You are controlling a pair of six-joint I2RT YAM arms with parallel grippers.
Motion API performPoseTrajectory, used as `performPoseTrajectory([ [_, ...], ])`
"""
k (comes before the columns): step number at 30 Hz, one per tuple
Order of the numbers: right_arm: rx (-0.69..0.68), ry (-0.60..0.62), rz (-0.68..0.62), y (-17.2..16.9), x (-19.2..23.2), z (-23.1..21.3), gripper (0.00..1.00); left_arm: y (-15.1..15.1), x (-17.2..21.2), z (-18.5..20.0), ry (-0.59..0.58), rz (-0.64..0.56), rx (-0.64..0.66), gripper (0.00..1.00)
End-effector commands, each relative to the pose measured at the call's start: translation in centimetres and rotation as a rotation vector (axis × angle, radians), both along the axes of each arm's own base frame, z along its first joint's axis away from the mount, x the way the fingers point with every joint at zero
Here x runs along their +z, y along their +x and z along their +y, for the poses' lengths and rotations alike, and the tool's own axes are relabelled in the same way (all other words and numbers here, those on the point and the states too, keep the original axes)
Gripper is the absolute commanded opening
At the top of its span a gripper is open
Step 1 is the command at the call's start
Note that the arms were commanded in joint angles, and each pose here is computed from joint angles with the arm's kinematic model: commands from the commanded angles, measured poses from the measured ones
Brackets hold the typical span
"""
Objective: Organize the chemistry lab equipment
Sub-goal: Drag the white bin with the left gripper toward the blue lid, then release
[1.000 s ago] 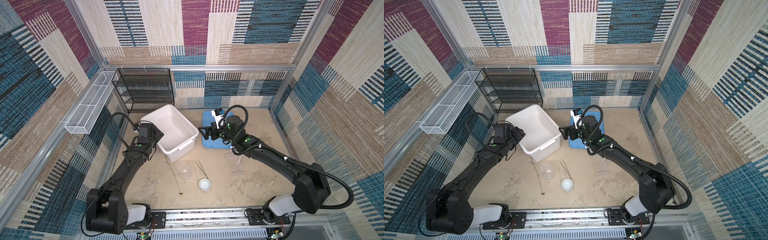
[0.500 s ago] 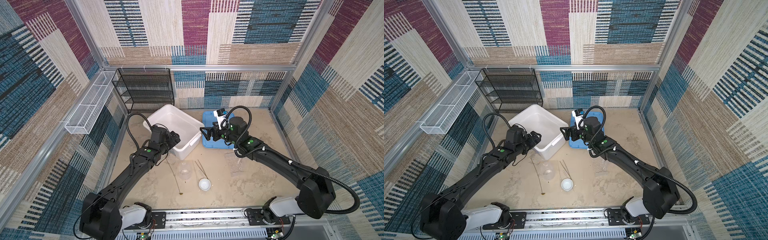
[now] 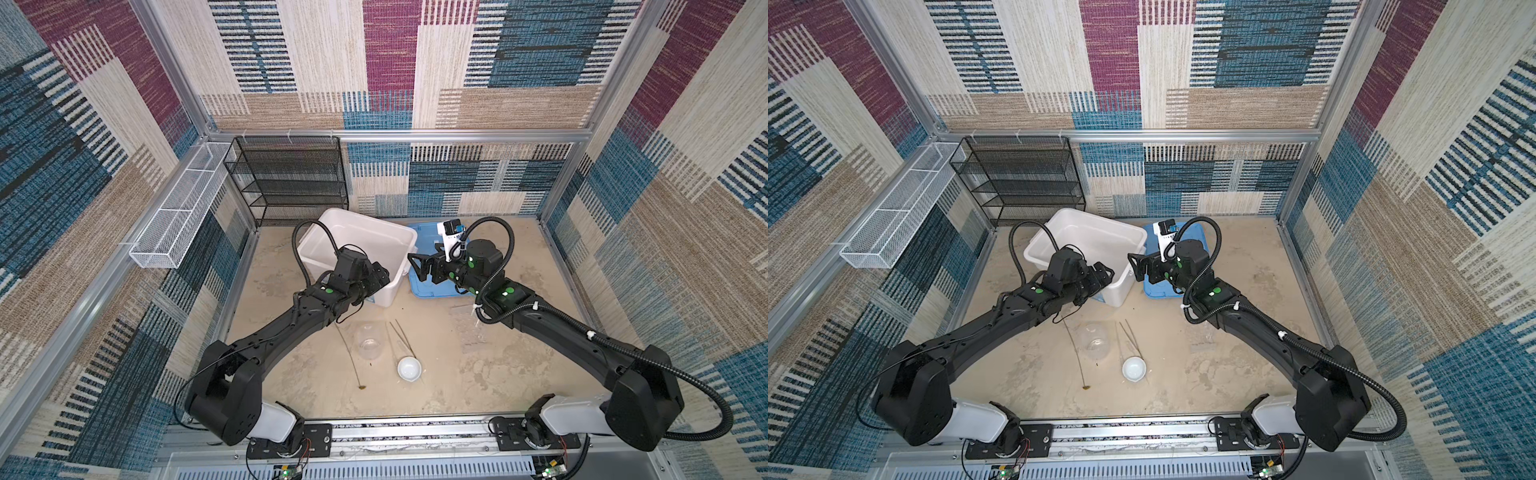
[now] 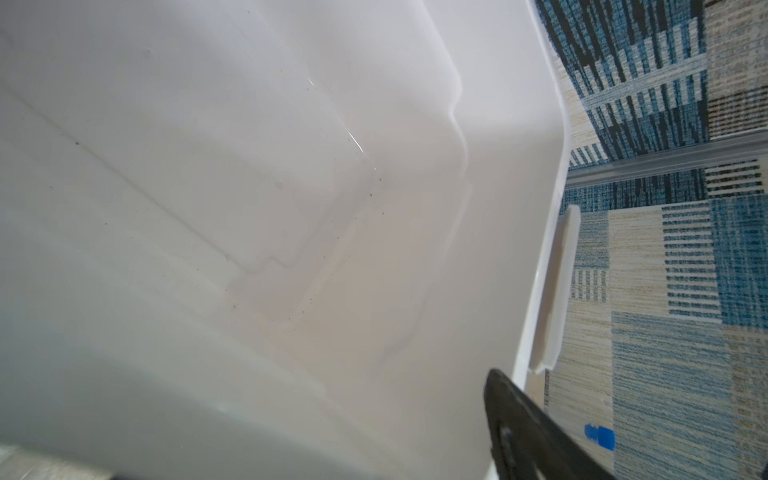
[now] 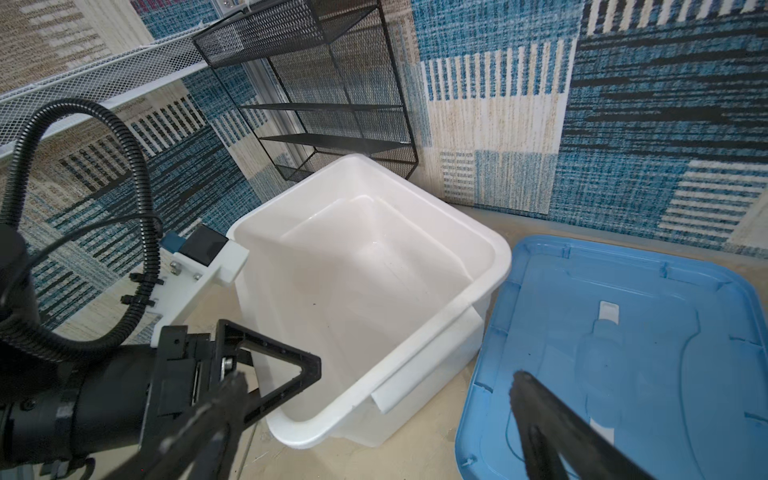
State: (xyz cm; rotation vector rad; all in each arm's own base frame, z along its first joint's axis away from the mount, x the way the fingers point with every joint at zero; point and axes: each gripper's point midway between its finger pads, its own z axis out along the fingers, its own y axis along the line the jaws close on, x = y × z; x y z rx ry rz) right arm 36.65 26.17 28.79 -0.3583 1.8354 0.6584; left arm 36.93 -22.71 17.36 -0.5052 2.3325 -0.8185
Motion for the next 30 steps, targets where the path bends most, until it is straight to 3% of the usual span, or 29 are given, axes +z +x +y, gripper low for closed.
performPoseTrajectory([
  [1,-0.098,0.01,-0.028,0.8,0.9,-1.5,1.0,1.1,1.3,-2.0,-0.056,-0.036,-0.017,0.88],
  [20,-0.201,-0.004,-0.052,0.9,1.3,-3.6,1.0,3.9,1.7,-7.5,-0.059,-0.075,-0.118,0.91],
  [30,-0.211,-0.006,-0.061,0.7,2.0,-4.0,0.99,1.5,3.7,-6.3,-0.027,-0.13,-0.156,0.97],
])
